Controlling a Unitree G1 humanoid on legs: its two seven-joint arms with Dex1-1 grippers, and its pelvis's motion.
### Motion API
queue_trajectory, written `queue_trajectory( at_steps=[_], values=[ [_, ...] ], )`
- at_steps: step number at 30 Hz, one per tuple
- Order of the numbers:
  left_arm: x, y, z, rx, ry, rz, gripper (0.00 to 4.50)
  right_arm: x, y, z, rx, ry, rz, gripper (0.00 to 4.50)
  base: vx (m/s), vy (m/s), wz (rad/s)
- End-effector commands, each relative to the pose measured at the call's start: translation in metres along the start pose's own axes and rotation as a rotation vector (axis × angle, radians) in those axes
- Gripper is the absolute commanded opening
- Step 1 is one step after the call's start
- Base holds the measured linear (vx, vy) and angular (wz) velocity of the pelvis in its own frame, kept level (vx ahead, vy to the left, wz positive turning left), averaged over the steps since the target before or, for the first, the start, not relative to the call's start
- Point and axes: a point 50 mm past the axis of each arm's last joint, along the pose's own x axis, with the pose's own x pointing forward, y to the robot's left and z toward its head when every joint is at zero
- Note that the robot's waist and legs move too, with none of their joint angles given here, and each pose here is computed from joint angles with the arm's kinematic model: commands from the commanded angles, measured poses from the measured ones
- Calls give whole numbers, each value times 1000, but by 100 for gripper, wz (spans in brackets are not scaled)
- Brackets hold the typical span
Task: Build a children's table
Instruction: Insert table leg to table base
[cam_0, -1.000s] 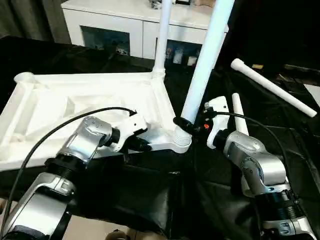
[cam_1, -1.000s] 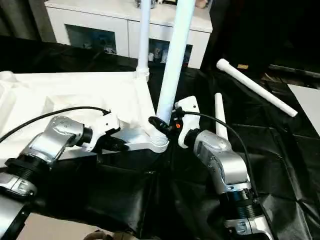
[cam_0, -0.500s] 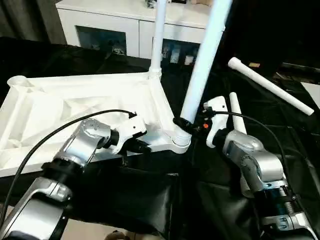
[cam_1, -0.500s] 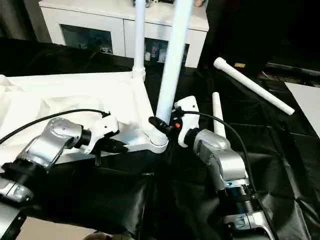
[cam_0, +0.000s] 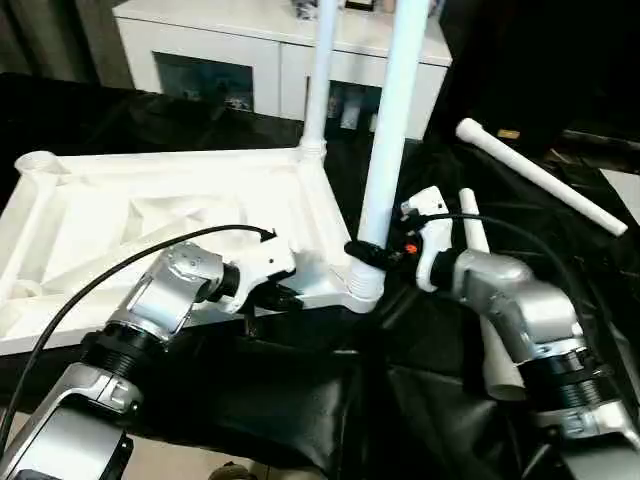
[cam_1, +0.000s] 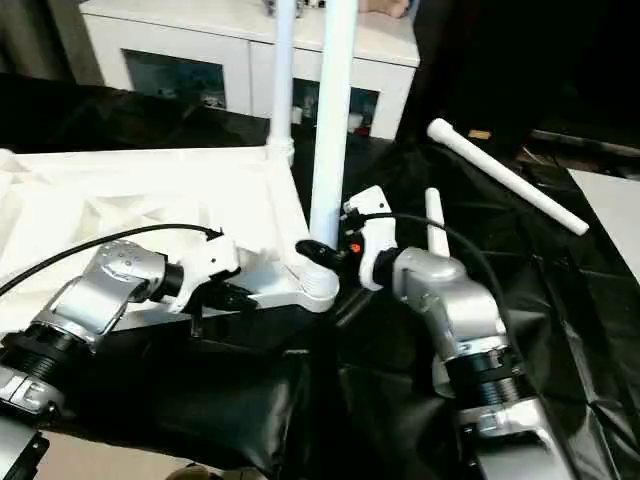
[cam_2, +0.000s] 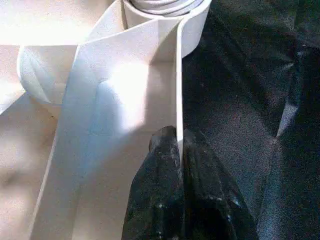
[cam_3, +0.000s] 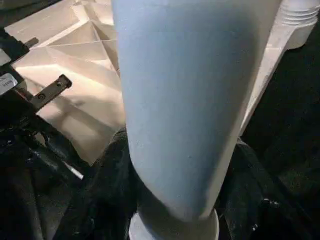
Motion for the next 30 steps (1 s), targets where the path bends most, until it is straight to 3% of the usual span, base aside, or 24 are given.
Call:
queue_trajectory(
  at_steps=[1,10,13,14,17,30],
  values=[
    [4,-5,-2,3,10,-20,0,-1,1,-22,50,134,22,186,0,0,0],
    [5,-4,0,9,7,-6,0,4,-2,-35,108,148,-42,186,0,0,0],
    [5,-2,1,8,-2,13,0,4,-5,-36,141,87,-84,186,0,0,0],
    [5,-1,1,-2,-17,32,0,3,-8,-38,201,32,-119,186,0,0,0],
    [5,0,2,-12,-35,50,0,-1,-11,-44,240,-8,-150,186,0,0,0],
    [1,1,5,-66,-112,113,0,-19,-11,-71,277,-165,-233,186,0,0,0]
  ],
)
